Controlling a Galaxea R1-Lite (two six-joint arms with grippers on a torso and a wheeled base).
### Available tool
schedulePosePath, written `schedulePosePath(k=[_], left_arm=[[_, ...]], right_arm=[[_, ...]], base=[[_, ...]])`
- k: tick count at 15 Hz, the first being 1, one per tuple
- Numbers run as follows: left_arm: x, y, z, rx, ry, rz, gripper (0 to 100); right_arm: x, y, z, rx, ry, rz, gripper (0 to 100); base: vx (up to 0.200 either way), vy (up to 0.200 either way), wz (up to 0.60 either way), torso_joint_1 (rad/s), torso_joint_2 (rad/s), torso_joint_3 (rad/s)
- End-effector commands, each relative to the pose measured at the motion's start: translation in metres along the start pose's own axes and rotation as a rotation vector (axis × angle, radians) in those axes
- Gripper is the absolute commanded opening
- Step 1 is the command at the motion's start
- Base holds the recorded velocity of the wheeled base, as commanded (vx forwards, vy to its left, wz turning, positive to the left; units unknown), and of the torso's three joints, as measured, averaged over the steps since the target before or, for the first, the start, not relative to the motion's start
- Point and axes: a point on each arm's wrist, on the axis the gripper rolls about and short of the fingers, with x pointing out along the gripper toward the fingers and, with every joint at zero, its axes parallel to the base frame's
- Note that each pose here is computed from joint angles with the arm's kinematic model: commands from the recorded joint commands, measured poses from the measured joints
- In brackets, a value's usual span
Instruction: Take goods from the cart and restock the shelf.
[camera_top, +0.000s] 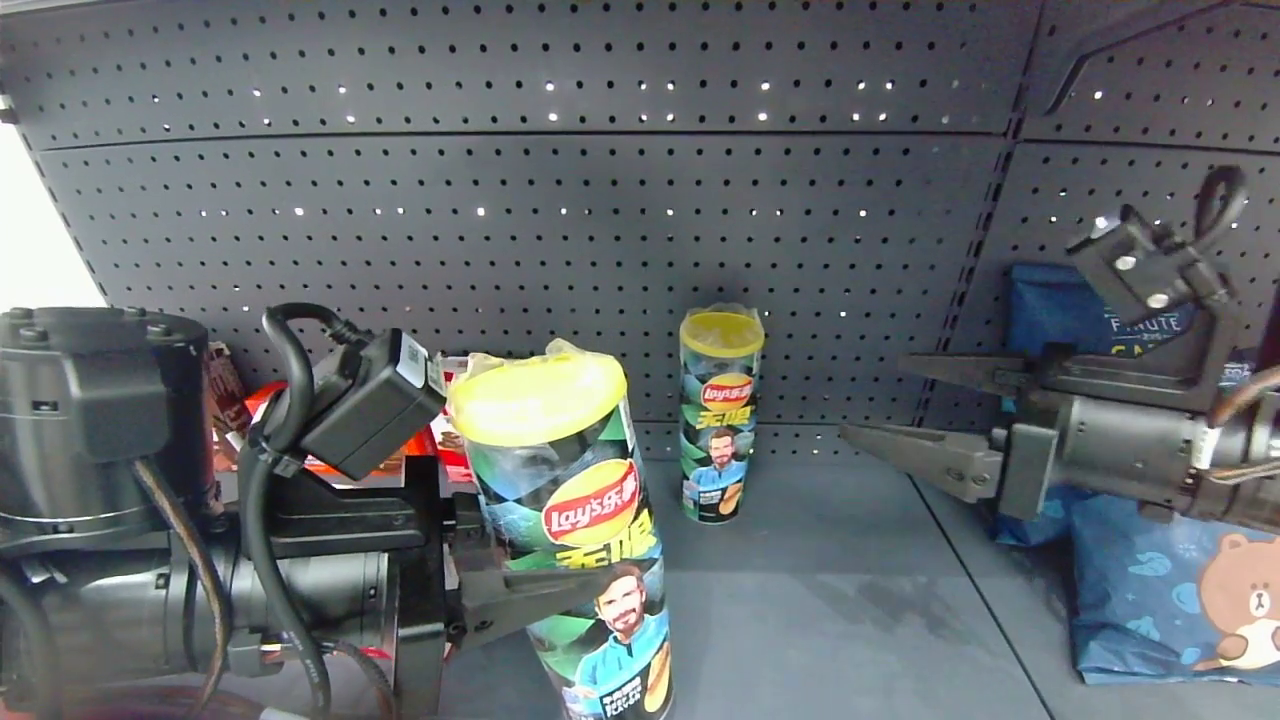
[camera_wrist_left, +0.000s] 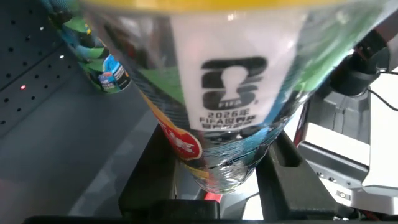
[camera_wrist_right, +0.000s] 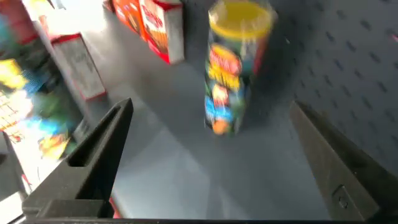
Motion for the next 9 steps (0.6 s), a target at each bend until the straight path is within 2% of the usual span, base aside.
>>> schedulePosePath(k=[1, 4, 9], left_arm=[[0.0, 0.0, 0.001, 0.002, -0.004, -0.001, 0], [0.0, 0.0, 0.001, 0.001, -0.003, -0.001, 0], [-0.002, 0.004, 0.005, 0.004, -0.017, 0.018, 0]], right_arm=[[0.056, -0.036, -0.025, 0.003, 0.009, 0.048, 100], [0.075, -0.056, -0.036, -0.006, -0.031, 0.153, 100], [0.101, -0.065, -0.052, 0.001, -0.024, 0.21, 100]], base=[[0.0, 0.0, 0.0, 0.0, 0.0, 0.0], [0.0, 0.0, 0.0, 0.0, 0.0, 0.0], [0.0, 0.0, 0.0, 0.0, 0.0, 0.0]])
